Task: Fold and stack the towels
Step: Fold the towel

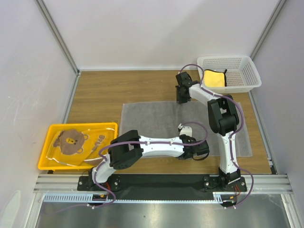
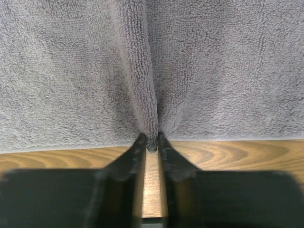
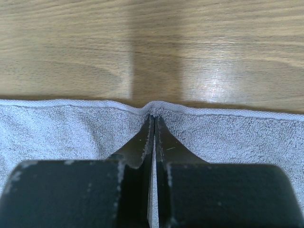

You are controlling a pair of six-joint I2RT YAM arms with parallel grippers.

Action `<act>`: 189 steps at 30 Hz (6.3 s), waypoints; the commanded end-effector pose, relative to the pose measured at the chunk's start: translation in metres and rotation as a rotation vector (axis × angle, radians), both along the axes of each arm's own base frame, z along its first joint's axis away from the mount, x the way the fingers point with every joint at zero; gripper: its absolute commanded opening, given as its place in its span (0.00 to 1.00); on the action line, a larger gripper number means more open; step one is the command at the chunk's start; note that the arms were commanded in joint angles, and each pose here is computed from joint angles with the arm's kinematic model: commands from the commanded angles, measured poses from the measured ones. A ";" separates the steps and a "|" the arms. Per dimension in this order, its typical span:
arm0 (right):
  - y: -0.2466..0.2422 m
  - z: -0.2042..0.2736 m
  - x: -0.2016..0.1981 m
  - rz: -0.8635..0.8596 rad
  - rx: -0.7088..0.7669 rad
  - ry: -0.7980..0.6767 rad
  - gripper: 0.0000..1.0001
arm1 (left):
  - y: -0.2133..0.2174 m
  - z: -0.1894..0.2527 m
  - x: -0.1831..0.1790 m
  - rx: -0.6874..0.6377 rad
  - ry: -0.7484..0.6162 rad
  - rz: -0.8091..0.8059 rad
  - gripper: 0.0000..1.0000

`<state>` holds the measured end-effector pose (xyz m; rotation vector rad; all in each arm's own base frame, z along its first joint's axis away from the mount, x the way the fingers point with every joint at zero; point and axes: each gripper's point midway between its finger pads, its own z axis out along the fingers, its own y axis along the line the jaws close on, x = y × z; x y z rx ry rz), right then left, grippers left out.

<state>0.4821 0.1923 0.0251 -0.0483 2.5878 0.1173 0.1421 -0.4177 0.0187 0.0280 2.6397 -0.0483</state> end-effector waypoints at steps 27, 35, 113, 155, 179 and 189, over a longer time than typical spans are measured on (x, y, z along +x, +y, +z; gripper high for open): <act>0.054 0.188 0.038 0.110 0.238 -0.199 0.00 | 0.040 0.189 0.031 -0.147 -0.341 -0.140 0.00; 0.061 0.319 0.031 0.105 0.472 -0.423 0.00 | 0.071 0.287 0.039 -0.224 -0.477 -0.155 0.00; -0.174 0.215 -0.062 -0.147 0.313 -0.328 0.98 | -0.018 0.187 0.002 -0.191 -0.309 -0.517 1.00; 0.111 0.031 -0.061 -0.074 -0.051 -0.045 0.49 | 0.179 0.044 -0.020 -0.643 -0.006 0.058 0.72; 0.116 0.034 -0.061 -0.058 -0.058 -0.059 0.00 | 0.159 0.034 -0.033 -0.616 0.038 -0.060 0.64; 0.126 0.062 -0.051 -0.038 0.021 -0.113 0.00 | 0.144 0.028 -0.029 -0.584 0.036 -0.062 0.64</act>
